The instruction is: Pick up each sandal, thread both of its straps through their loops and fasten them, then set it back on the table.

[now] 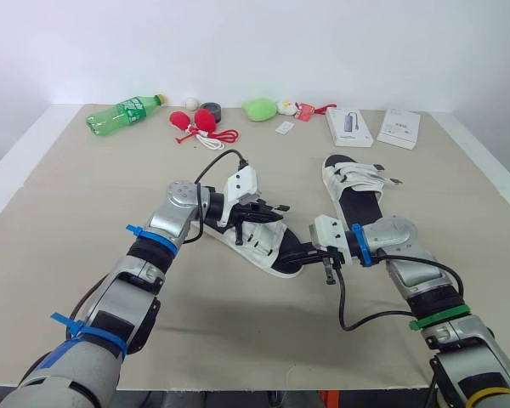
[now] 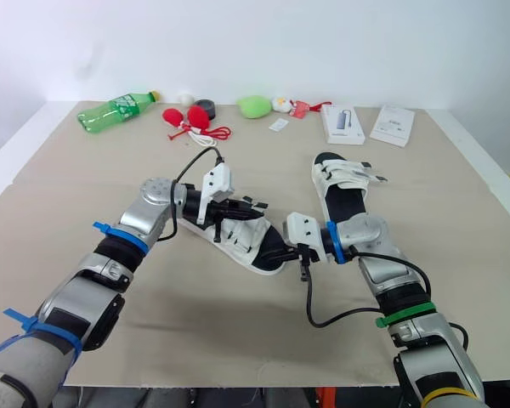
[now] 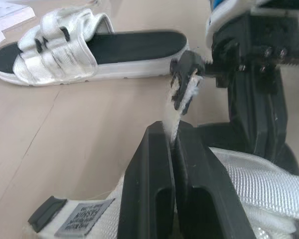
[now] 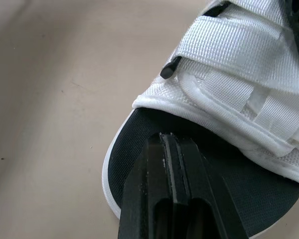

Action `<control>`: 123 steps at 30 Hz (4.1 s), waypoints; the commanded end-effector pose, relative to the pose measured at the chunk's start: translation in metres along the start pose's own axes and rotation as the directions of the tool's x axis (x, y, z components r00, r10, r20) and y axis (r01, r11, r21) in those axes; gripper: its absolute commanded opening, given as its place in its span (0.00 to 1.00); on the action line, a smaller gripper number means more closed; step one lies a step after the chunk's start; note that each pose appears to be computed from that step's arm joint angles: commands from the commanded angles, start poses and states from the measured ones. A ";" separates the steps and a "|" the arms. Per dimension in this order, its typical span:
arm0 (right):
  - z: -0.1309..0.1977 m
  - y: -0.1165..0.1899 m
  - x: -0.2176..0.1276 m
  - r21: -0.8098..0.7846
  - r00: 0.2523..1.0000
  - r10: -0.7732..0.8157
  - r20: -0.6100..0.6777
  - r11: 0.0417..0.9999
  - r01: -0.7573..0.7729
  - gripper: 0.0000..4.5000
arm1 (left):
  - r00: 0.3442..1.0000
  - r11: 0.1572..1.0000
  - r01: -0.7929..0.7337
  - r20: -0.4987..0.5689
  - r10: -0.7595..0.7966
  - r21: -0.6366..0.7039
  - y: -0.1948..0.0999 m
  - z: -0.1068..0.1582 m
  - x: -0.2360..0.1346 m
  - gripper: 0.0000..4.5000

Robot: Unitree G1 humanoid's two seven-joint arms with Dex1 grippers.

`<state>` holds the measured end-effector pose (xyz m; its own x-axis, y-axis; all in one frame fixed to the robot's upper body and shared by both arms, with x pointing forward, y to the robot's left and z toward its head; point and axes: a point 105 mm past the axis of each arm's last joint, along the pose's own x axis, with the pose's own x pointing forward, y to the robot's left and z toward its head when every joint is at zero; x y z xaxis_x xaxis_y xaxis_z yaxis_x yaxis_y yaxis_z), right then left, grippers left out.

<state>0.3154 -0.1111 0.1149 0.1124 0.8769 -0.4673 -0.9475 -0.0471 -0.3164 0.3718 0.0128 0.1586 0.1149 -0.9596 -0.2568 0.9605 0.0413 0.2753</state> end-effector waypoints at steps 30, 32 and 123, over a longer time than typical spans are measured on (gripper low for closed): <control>-0.009 0.007 0.009 0.026 0.999 0.027 -0.027 0.999 -0.026 0.00 | 0.990 0.979 0.137 -0.002 -0.139 -0.150 0.019 0.039 -0.021 0.02; -0.009 0.008 0.008 0.028 0.999 0.020 -0.026 0.999 -0.019 0.00 | 0.983 0.972 0.143 -0.086 -0.161 -0.186 0.017 0.026 -0.017 0.02; 0.010 -0.034 -0.084 0.292 0.803 -0.526 0.281 0.844 0.451 1.00 | -0.013 -0.023 -0.999 -0.307 0.952 -0.027 0.080 -0.032 -0.223 0.08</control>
<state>0.3305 -0.1811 0.1606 0.5049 0.8632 -0.0018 -0.8493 0.4964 -0.1795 0.4347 0.2274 0.1866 0.9957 0.0243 -0.0889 -0.0040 0.9753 0.2208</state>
